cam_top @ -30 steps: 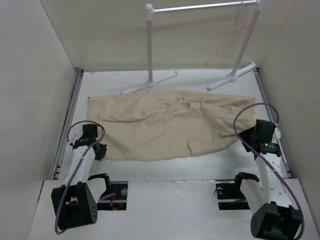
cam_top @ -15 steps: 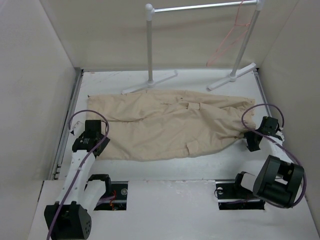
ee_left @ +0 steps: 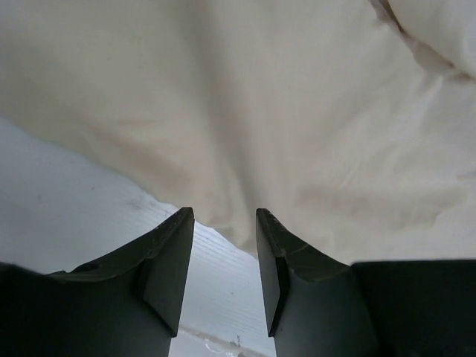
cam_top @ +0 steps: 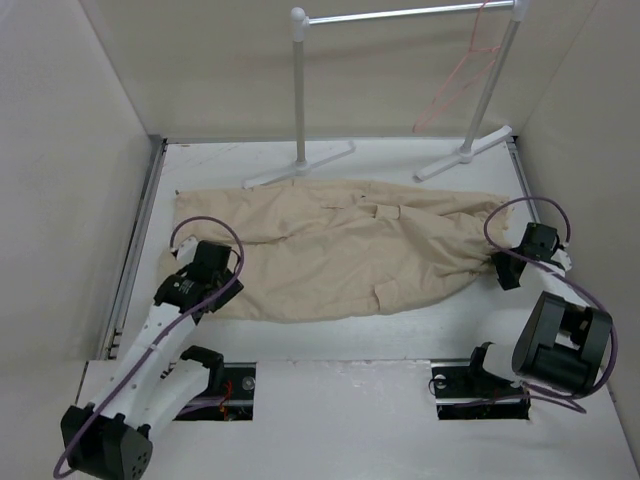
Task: Place the trousers on the hanger
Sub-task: Flatten out the trousers at the center of the board.
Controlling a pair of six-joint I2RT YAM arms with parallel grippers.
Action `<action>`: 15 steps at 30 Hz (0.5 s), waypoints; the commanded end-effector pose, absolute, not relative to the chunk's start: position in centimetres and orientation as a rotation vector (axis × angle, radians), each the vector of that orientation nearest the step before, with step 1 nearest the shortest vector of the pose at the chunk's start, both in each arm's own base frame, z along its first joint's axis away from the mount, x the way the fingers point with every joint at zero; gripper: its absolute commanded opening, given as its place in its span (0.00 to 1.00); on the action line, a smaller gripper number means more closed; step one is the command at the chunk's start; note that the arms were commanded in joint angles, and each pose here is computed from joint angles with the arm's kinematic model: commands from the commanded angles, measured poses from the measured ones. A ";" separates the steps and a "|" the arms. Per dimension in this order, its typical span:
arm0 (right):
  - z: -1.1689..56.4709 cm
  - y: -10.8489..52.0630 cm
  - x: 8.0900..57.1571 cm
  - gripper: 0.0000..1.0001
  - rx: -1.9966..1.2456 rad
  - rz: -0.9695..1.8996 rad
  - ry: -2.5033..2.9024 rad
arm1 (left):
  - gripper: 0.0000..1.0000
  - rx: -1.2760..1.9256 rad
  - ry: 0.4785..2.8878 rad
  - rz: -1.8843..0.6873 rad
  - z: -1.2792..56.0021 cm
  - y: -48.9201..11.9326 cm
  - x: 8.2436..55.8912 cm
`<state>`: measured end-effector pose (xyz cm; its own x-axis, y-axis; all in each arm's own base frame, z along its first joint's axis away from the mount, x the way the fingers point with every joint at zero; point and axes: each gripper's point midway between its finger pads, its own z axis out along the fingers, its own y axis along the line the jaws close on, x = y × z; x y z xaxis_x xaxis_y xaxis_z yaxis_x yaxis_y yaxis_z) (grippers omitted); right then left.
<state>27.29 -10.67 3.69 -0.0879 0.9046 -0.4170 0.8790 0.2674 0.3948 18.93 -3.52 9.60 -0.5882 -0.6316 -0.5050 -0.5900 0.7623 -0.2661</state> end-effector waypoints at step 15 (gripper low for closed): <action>10.0 -14.3 23.7 0.06 1.632 -0.150 1.816 | 0.36 -0.769 2.529 -0.120 5.2 -8.0 19.2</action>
